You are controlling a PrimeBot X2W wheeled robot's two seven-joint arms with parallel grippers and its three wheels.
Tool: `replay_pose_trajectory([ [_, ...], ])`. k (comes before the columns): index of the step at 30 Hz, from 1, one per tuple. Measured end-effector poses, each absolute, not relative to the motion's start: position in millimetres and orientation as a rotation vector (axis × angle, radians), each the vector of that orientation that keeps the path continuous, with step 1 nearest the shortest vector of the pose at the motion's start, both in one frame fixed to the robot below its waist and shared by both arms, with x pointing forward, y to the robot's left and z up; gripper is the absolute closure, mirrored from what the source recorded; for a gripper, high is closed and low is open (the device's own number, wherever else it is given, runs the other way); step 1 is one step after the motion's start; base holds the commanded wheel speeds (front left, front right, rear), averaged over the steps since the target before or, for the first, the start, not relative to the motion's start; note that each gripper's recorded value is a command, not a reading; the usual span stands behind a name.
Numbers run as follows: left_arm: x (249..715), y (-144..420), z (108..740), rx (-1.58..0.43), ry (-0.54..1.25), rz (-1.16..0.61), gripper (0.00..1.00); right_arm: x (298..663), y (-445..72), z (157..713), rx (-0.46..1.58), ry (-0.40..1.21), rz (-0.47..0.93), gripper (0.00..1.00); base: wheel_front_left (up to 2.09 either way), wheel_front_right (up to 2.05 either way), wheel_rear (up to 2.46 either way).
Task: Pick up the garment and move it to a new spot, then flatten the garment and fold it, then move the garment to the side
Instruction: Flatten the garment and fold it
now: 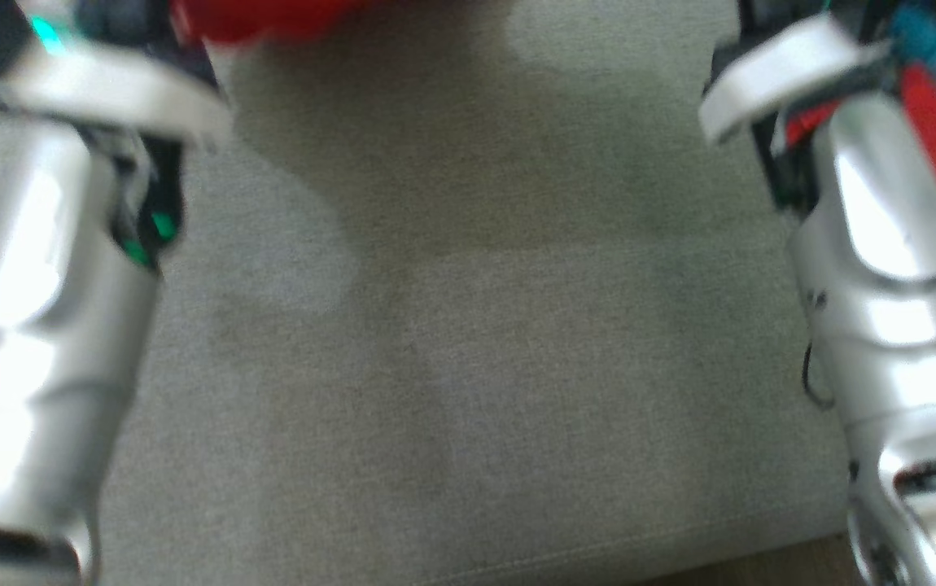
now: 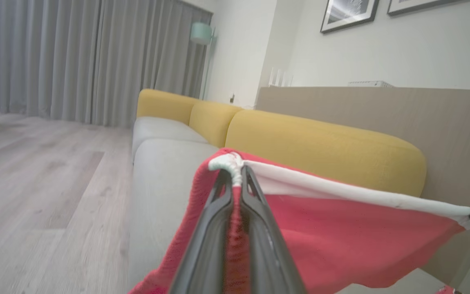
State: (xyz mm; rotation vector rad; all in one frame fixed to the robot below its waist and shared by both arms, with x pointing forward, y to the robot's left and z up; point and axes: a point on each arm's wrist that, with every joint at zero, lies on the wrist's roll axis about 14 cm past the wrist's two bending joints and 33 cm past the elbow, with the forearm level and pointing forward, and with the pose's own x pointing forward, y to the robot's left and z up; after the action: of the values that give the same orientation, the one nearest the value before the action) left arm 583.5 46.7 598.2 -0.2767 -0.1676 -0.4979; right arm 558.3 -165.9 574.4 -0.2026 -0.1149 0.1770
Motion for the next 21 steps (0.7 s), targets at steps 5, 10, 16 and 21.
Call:
replay_pose_trajectory([
  [5,551,52,558,-0.357,-0.108,-0.482,1.0,537,-164,541,-0.155,-0.067,0.182,1.0,0.0,0.0,0.0],
  [10,510,55,551,-0.403,-0.109,-0.476,1.0,505,-161,535,-0.119,-0.078,0.182,1.0,0.0,0.0,0.0],
  [16,440,59,551,-0.462,-0.122,-0.437,1.0,448,-174,538,-0.072,-0.122,0.127,1.0,0.0,0.0,0.0],
  [21,379,63,549,-0.497,-0.111,-0.399,1.0,390,-189,546,-0.066,-0.126,0.06,1.0,0.0,0.0,0.0],
])
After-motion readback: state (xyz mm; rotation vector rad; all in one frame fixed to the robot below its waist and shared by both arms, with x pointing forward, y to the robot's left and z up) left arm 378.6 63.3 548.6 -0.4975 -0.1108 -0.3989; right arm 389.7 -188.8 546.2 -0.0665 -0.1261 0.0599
